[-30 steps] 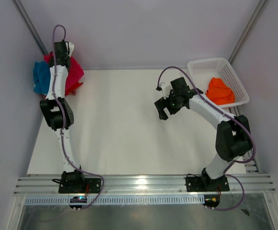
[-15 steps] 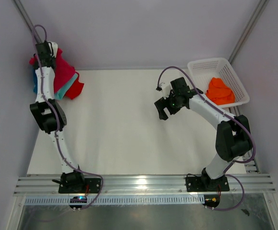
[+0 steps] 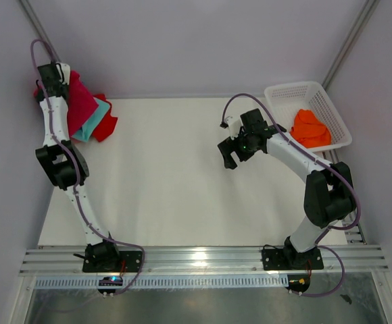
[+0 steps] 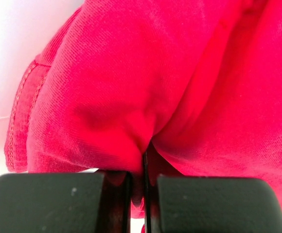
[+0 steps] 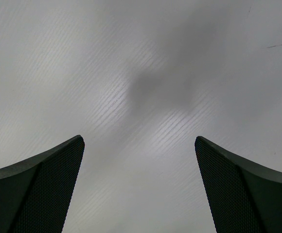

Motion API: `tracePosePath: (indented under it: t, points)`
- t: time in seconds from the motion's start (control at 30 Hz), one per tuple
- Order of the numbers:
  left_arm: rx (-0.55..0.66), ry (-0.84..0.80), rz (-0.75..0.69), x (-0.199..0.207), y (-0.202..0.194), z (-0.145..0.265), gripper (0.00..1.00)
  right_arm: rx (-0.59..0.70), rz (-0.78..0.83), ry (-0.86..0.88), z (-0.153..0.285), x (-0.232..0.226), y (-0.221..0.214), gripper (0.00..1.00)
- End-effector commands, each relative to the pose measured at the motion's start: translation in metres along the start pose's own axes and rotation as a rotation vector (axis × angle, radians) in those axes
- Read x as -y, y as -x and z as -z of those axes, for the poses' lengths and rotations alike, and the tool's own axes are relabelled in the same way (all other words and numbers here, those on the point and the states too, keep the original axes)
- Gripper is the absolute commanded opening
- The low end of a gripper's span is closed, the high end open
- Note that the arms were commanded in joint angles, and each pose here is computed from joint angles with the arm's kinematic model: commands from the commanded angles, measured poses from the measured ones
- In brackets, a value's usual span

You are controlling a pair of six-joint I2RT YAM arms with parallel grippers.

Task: Fold and stack the t-shirts
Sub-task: Neatly place the folded tshirt to the corner

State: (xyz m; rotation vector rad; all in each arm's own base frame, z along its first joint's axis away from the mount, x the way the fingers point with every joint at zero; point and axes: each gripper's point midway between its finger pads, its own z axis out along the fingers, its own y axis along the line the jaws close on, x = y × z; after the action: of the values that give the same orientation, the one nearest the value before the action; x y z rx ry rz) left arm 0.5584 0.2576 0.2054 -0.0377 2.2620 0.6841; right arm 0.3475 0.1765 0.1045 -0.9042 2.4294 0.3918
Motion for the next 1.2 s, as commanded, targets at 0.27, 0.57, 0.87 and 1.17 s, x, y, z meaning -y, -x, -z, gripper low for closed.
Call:
tracePosePath:
  t: [0.27,0.57,0.87,1.17]
  points:
    - [0.032,-0.149,0.039,0.052,0.008,-0.005,0.00,0.009,0.007,-0.010,0.005,0.000,0.003,0.99]
    - [0.100,-0.115,0.043,0.075,0.040,-0.013,0.00,0.009,0.022,-0.051,0.008,0.008,0.005,0.99]
    - [0.177,-0.049,0.074,0.050,0.066,0.002,0.00,0.015,0.016,-0.062,0.005,0.010,0.003,1.00]
    - [0.224,0.010,0.144,0.003,0.079,0.028,0.00,0.035,0.026,-0.076,0.007,0.011,0.005,0.99]
